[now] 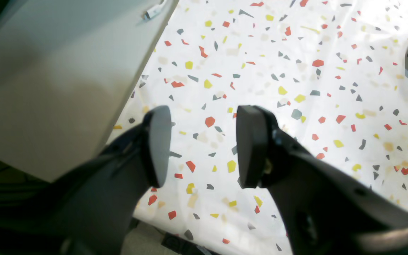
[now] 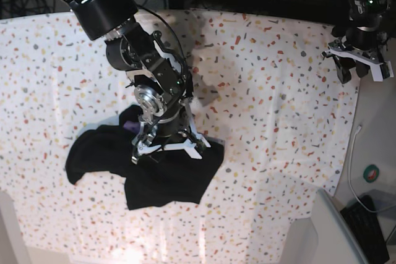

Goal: Layout the t-shirt on the table in an organized manner, then fold the t-shirt properly
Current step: 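Lower the right gripper onto the black t-shirt and grasp it, then drag the grasped shirt with the right gripper toward the cloth edge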

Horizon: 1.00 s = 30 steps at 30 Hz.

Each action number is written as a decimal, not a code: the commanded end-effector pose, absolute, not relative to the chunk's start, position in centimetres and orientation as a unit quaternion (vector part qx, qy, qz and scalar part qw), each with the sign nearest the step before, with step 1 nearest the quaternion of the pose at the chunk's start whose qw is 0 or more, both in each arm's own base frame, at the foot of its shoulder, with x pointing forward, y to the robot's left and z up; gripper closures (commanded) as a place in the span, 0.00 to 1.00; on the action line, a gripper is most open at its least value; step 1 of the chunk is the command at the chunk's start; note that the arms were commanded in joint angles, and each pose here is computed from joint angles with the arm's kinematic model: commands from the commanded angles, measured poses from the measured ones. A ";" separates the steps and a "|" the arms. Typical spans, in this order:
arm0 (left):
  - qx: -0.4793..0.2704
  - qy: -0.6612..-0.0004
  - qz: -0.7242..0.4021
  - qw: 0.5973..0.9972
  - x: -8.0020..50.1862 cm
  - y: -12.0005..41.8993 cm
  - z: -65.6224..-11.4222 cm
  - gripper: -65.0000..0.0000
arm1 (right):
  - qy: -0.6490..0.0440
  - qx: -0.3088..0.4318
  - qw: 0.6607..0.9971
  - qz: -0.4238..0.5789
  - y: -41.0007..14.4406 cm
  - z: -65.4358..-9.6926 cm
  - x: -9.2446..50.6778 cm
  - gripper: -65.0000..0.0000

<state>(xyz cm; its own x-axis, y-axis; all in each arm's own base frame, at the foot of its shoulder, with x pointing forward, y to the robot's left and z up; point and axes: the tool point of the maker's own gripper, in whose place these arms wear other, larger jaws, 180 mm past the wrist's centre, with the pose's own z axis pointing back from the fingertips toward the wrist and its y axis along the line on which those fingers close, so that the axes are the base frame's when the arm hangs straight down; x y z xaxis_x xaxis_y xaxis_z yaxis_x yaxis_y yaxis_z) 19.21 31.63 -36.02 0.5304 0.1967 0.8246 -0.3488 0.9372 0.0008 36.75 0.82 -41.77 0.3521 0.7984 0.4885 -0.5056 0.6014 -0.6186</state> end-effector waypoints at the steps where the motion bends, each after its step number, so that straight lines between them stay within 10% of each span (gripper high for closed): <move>1: 0.088 -0.474 0.152 0.863 19.6 32.0 -35.0 0.57 | -0.433 -0.187 0.784 0.402 1.5 -39.6 38.5 0.59; 4: 0.088 -0.474 0.152 0.863 19.6 32.0 -35.0 0.57 | -0.439 -0.191 0.779 0.406 1.3 -39.4 39.4 1.00; 16: 0.085 -0.451 0.170 0.872 18.9 32.6 -37.4 0.58 | -0.473 -0.256 0.804 0.253 -10.3 -33.8 42.8 1.00; 30: 0.084 -0.459 0.170 0.868 19.7 32.7 -36.9 0.86 | -0.445 -0.351 0.820 0.083 -27.5 -30.2 43.8 1.00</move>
